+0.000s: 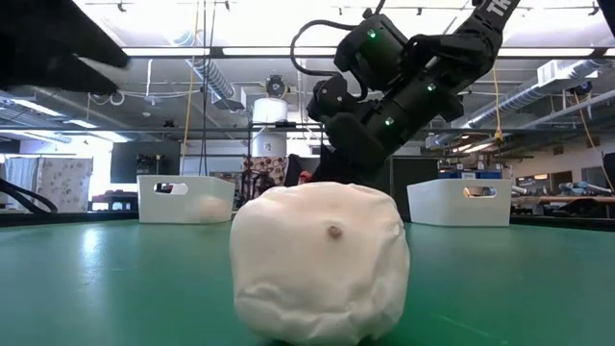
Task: Sort produce into baskets
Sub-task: Put the top medium garlic into the gray bin
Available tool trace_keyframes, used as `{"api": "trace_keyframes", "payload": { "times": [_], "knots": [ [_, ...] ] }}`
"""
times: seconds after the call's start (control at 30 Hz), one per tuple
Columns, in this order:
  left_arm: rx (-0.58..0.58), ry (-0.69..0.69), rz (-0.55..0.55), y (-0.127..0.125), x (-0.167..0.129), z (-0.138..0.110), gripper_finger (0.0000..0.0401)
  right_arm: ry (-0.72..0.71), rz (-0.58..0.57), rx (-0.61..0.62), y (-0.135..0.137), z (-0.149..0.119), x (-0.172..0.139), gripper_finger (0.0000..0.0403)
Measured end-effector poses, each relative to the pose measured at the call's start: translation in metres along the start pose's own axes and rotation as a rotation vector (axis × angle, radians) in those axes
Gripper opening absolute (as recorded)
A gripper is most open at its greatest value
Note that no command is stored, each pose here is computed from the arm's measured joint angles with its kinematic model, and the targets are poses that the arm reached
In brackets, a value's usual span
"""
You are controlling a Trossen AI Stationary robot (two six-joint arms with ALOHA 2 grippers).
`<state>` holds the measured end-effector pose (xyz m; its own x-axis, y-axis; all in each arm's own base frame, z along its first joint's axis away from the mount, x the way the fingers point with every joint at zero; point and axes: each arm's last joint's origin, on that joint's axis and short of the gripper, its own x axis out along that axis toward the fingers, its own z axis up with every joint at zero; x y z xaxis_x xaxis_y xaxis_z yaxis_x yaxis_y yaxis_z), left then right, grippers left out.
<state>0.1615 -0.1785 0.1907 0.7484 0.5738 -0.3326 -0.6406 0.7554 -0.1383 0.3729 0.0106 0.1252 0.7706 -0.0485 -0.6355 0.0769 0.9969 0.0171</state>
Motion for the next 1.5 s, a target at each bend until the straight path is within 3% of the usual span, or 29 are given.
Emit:
{"api": "trace_keyframes", "payload": {
  "times": [0.27, 0.37, 0.83, 1.03, 1.23, 1.37, 1.5],
  "knots": [
    [-0.023, 0.010, 0.027, 0.005, 0.033, -0.020, 0.0315, -0.114, 0.036, -0.046, 0.020, 0.009, -0.002, 0.0007],
    [-0.046, 0.012, 0.024, 0.005, 0.037, -0.022, 0.0315, -0.150, 0.056, -0.053, 0.027, 0.012, -0.004, 0.0018],
    [-0.036, 0.031, 0.063, -0.010, 0.054, -0.001, 0.0314, -0.080, 0.076, -0.039, 0.036, 0.018, -0.028, 0.0146],
    [0.040, 0.057, 0.098, -0.017, 0.067, 0.016, 0.0314, 0.002, 0.051, -0.032, 0.049, 0.001, -0.019, 0.0219],
    [0.036, 0.107, 0.084, -0.026, 0.074, 0.030, 0.0314, 0.022, 0.026, 0.008, 0.057, -0.005, -0.016, 0.0268],
    [0.040, 0.134, 0.040, -0.032, 0.074, 0.031, 0.0314, 0.039, -0.019, 0.010, 0.055, -0.008, -0.016, 0.0270],
    [0.013, 0.128, 0.002, -0.037, 0.075, 0.032, 0.0314, 0.066, 0.010, 0.019, 0.054, -0.010, -0.015, 0.0239]
  ]
}}
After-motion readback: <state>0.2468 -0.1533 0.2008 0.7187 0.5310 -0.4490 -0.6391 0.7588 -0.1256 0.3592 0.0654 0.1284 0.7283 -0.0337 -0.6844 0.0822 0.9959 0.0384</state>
